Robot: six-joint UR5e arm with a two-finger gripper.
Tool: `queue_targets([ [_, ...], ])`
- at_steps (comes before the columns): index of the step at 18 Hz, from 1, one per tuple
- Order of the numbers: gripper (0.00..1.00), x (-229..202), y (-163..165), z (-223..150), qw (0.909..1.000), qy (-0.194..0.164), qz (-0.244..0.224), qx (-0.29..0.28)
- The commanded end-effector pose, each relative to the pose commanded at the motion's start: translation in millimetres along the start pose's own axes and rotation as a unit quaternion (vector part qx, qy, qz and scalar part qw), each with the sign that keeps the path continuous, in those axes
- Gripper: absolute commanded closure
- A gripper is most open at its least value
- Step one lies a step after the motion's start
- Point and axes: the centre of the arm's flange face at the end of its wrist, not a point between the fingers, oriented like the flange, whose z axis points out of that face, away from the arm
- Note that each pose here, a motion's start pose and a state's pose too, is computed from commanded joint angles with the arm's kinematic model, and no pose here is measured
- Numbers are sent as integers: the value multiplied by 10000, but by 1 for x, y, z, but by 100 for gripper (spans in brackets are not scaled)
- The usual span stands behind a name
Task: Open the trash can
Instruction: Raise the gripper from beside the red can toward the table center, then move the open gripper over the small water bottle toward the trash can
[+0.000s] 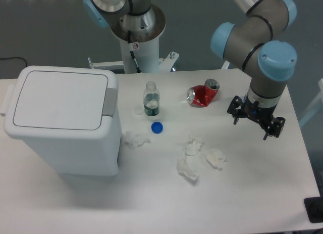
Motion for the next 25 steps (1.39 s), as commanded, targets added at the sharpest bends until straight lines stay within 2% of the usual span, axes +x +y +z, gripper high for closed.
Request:
queue_targets([
  [5, 0, 3, -4, 0, 10000, 6, 38, 25],
  [9, 0, 10, -5, 13, 9989, 159, -41, 432],
  [11, 0, 15, -6, 5, 9983, 23, -115, 568],
  [12, 0, 17, -10, 2, 9980, 4, -258, 571],
  [15, 0, 23, -20, -7, 9923, 13, -1070, 618],
  [19, 0, 36, -32, -35, 9845, -64, -1537, 837],
  [25, 0, 57, -52, -81, 9560, -113, -2699, 1142],
])
